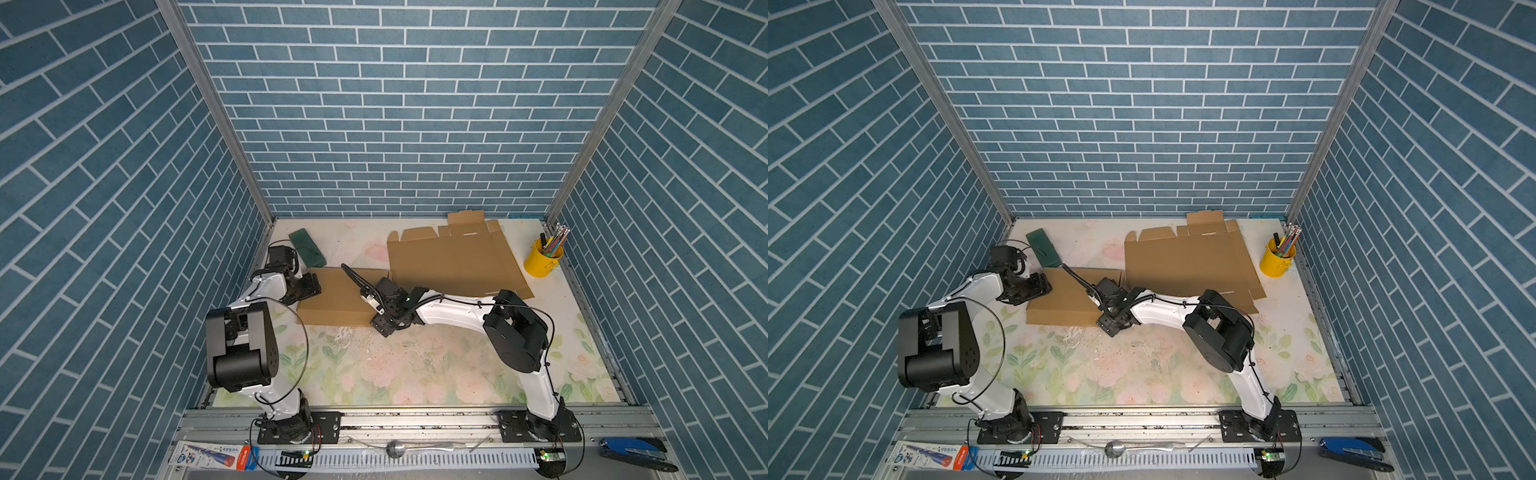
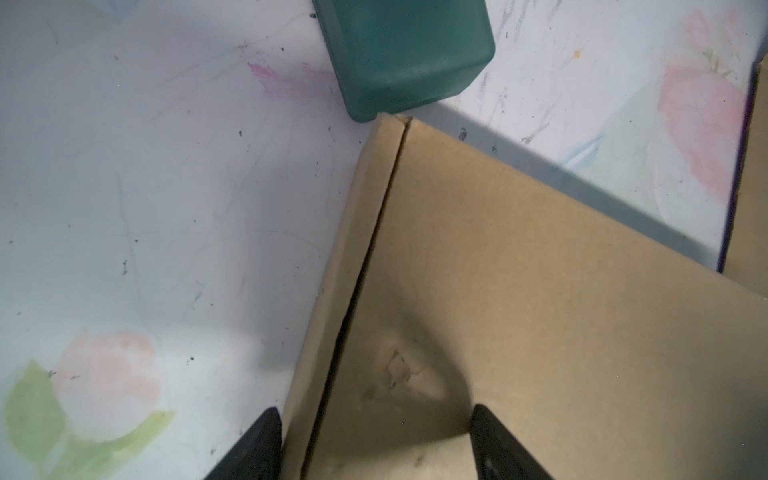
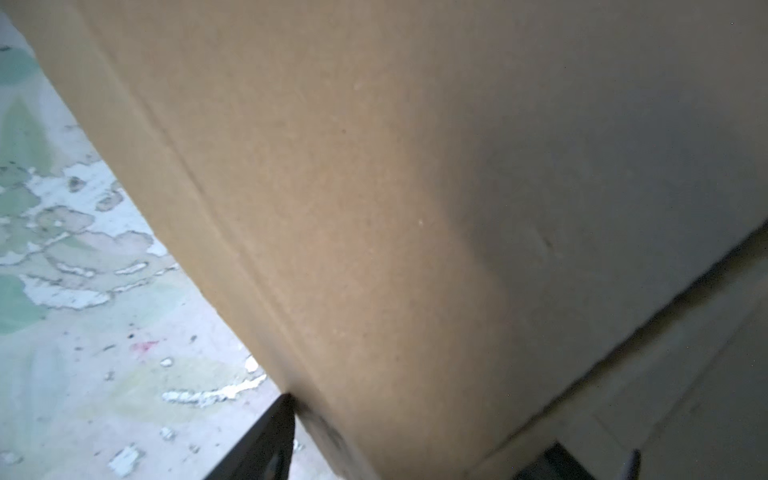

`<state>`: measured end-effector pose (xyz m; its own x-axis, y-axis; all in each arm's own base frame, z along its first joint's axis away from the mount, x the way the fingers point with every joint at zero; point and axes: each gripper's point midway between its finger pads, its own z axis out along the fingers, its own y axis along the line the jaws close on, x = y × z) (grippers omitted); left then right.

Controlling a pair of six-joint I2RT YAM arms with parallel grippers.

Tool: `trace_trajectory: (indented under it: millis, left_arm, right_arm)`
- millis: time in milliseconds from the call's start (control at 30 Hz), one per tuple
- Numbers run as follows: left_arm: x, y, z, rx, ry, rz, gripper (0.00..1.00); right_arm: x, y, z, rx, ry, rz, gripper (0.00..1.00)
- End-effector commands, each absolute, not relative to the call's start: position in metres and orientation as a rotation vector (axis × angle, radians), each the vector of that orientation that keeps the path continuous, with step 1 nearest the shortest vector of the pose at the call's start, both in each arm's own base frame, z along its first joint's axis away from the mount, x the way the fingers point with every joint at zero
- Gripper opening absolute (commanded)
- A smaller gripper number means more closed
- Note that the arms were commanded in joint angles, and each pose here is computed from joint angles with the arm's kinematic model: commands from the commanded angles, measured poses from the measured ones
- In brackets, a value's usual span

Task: Fold the paper box
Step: 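Press the box flat with the left gripper while the right grips its far edge, then release the brown box with both grippers and lift them away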

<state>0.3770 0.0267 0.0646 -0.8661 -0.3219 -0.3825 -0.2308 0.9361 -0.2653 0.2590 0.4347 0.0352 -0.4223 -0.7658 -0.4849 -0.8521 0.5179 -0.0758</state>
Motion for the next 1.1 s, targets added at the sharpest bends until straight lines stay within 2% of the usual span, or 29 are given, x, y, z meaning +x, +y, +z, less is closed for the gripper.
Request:
trace_trajectory:
  millis: [0, 200, 367, 533, 667, 867, 1067]
  left_arm:
    - [0.377, 0.023, 0.062, -0.370, 2.686, -0.328, 0.69]
    - [0.375, 0.020, 0.055, -0.368, 2.713, -0.347, 0.65]
    - [0.375, 0.019, 0.054, -0.362, 2.718, -0.354, 0.62]
    - [0.375, 0.017, 0.053, -0.357, 2.723, -0.360, 0.60]
    - [0.371, 0.020, 0.055, -0.372, 2.740, -0.332, 0.62]
    - [0.355, 0.051, 0.067, -0.464, 2.758, -0.101, 0.80]
    - [0.356, 0.081, 0.095, -0.593, 2.665, -0.025, 0.88]
  right_arm:
    - [0.265, 0.436, 0.020, -1.379, 2.257, 0.173, 0.71]
    - [0.269, 0.440, 0.015, -1.363, 2.240, 0.178, 0.60]
    - [0.271, 0.445, 0.013, -1.358, 2.233, 0.188, 0.44]
    - [0.270, 0.451, 0.013, -1.365, 2.230, 0.213, 0.34]
    - [0.265, 0.457, 0.018, -1.376, 2.229, 0.253, 0.36]
    - [0.254, 0.466, 0.024, -1.394, 2.240, 0.309, 0.44]
    - [0.250, 0.479, 0.018, -1.382, 2.273, 0.345, 0.47]
